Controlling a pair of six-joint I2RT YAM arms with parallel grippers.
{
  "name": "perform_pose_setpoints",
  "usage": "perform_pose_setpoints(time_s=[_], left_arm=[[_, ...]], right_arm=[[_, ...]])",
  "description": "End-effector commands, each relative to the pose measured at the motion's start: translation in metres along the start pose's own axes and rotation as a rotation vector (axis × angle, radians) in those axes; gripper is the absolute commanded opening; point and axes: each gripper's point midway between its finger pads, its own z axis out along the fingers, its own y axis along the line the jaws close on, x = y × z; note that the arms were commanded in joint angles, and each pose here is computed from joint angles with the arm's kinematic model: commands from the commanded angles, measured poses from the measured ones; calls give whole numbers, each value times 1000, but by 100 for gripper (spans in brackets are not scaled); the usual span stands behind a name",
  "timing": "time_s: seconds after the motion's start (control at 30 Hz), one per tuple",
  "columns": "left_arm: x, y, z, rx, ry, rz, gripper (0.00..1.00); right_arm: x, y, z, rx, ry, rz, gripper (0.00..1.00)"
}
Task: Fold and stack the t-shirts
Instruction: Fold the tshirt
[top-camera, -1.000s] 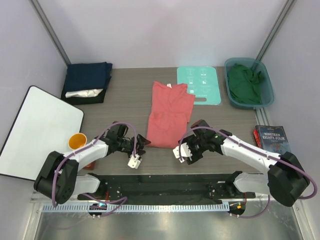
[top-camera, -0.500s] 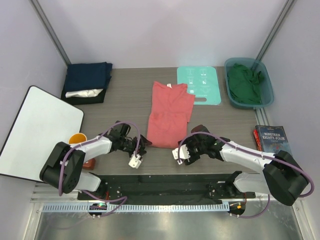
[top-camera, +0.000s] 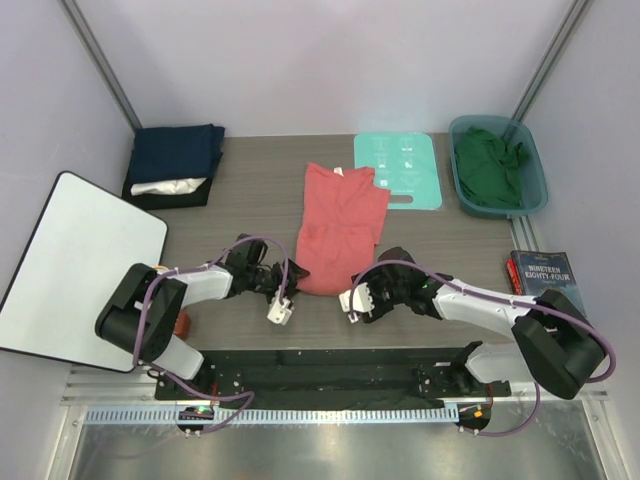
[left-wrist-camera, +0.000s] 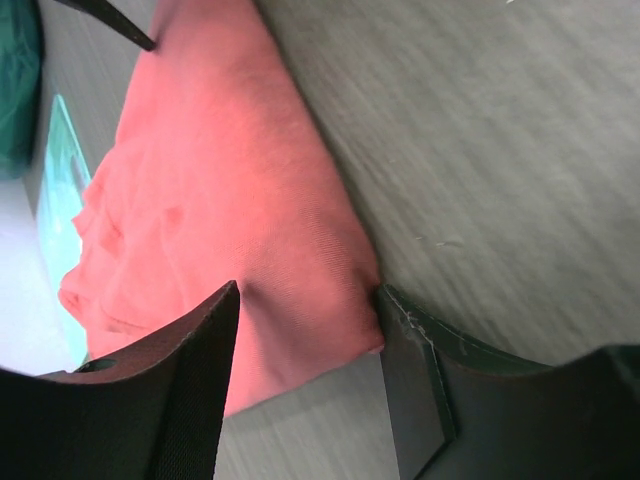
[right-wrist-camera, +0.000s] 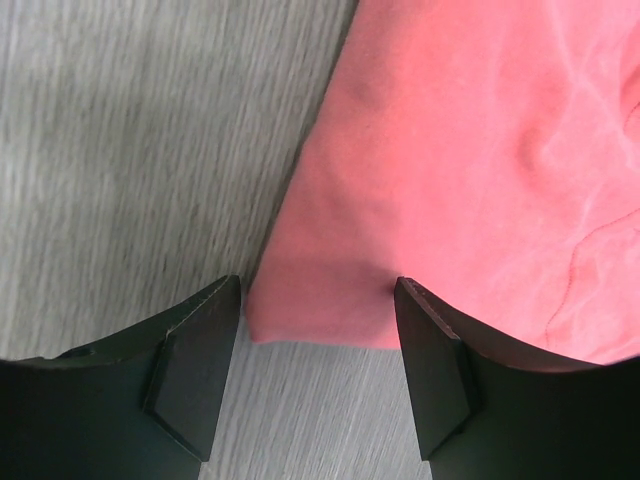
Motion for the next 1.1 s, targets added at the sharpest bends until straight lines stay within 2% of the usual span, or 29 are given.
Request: perform_pose_setpoints(time_s=[0.0,0.1,0.2,0.23,0.27,0.3,0.33,0.37,0.4,0.57,0.6,0.67,0.7,0.83,0.87,0.9,0.93,1.07], left_arm=[[16,18,6,-38,26,33,58],[22,23,9,-46,33,35,57],[24,26,9,-53,36,25,55],[24,26,9,-53,36,27,55],[24,26,9,-53,36,24,52],[24,26,9,-53,36,17,47],[22,26,8,-53,36,13,41],[21,26,7,-53,33,6,11],[20,26,6,-51,30,-5,0],[0,31,-4,-63,-6,-43,0],[-8,22,-5,-38,-32,-98,0],[-24,26,-16,-41,-48,-97,0],[-35,14,-19,-3,-74,-148,0],[-82,14,-46,34,-151,-175,0],[-95,19,-56,21,-159,-154,0],[-108,9,-62,57,-182,-206,0],[-118,16,-68,46,-204,-200,0],[-156,23,-92,30,-257,-214,0]], right_arm=[[-1,-7,5,23,-4,-1,69],[2,-5,8,14,4,-2,68],[4,-3,10,-3,11,-17,60],[3,-3,10,-11,8,-23,54],[3,-1,10,-27,12,-22,36],[4,-1,10,-33,17,-19,28],[2,-5,10,-32,16,-19,18],[3,-5,9,-35,21,-14,14],[2,-7,8,-32,23,-9,12],[-8,-8,-1,-105,15,30,1],[-17,-18,-6,-102,-1,37,1],[-22,-2,-15,-199,-4,85,1],[-35,-10,-21,-212,-44,87,1],[-53,20,-54,-402,-74,122,1],[-57,21,-61,-420,-85,106,1],[-65,15,-69,-420,-103,104,1],[-67,22,-78,-462,-99,124,1],[-89,8,-105,-460,-132,136,1]])
